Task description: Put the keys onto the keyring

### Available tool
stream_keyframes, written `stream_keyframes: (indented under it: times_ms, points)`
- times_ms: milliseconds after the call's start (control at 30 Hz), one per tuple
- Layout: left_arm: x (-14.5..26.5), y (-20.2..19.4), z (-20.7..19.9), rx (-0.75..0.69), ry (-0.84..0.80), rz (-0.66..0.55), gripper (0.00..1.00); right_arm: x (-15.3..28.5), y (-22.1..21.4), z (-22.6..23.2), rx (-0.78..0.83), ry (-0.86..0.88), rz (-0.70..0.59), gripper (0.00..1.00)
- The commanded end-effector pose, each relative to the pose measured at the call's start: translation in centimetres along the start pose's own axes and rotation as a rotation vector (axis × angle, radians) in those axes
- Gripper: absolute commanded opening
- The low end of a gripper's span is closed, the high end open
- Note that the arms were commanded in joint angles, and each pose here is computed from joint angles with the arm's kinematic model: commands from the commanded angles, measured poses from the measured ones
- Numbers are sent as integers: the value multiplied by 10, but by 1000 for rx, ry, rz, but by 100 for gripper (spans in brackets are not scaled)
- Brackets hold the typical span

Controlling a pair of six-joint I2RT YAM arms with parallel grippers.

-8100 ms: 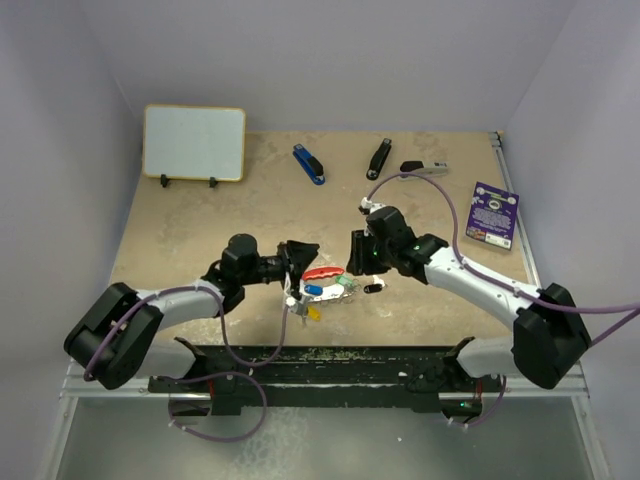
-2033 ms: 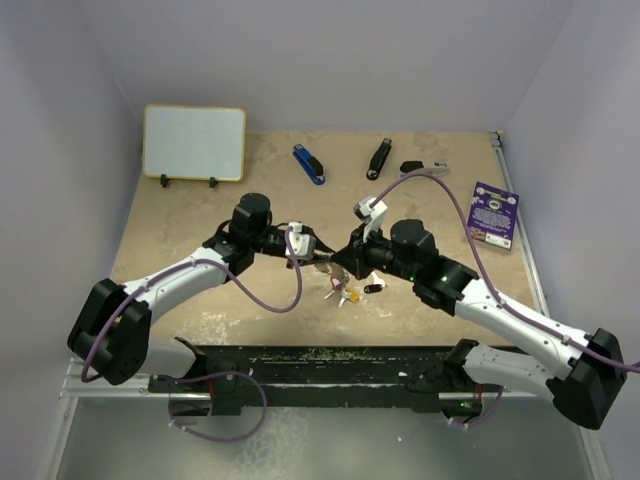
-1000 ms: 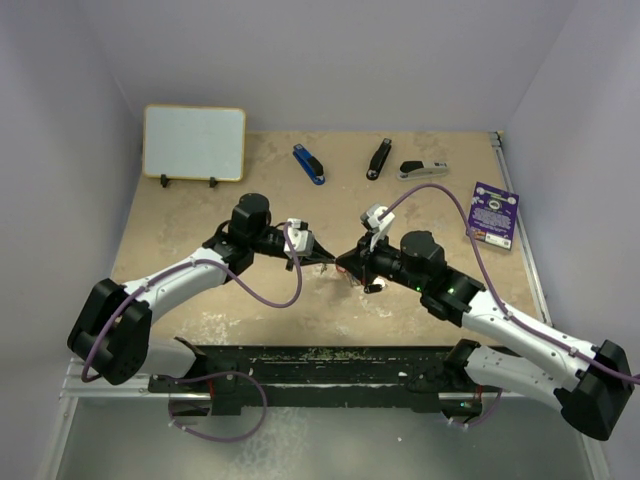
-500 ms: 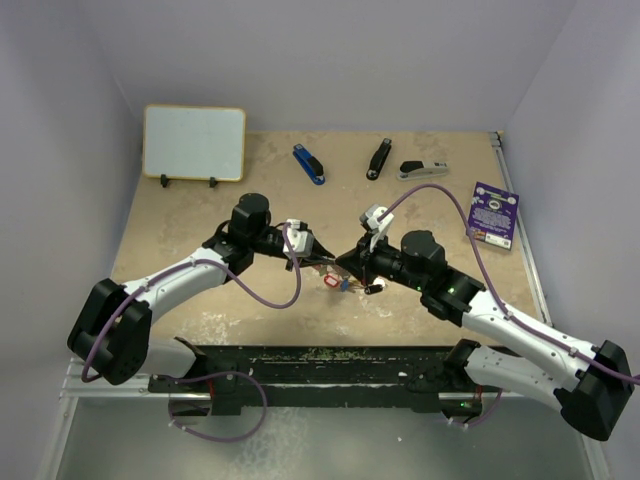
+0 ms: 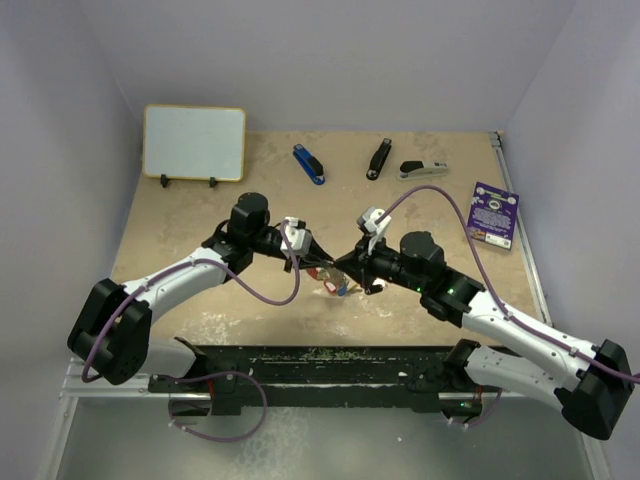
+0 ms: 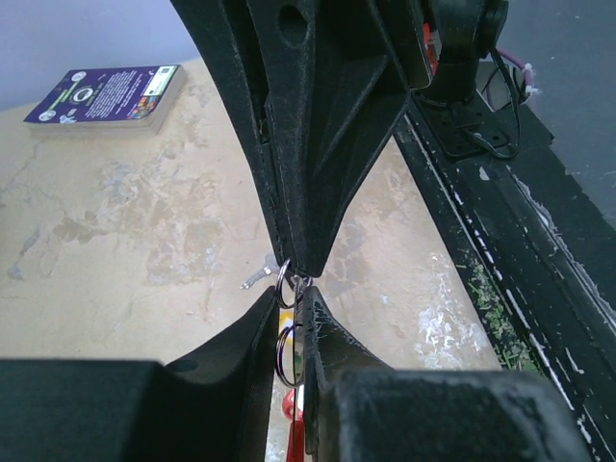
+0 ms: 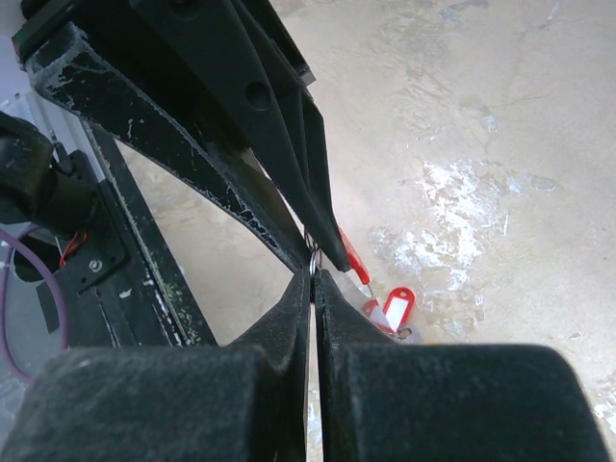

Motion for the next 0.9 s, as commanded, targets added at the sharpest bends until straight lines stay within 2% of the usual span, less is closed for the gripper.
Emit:
stream_keyframes:
  times_ms: [0, 67, 400, 500, 867]
  points:
    - [-2, 28, 6, -60, -53, -95, 11, 2, 29, 16, 42, 56, -107, 0]
    - [-2, 27, 5, -62, -51, -90, 3, 3, 29, 15, 42, 53, -109, 0]
    - [-1, 25, 9, -101, -26, -67, 3, 10, 24, 8, 35, 1, -123, 0]
    - [2, 26, 15, -138, -8, -24, 3, 15, 23, 5, 28, -22, -121, 11]
    - [15, 26, 23, -209, -2, 131, 3, 29, 24, -2, 37, -108, -107, 19]
Point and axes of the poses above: each gripper's point midway between its finger pads, its own x axis back along the fingers, its own z axis along the line the jaws close on, y = z × x, the point moved 5 cm from there along x, back along the fingers, and after that the axes turned 15 degrees about -x, right-handed, at the moved point
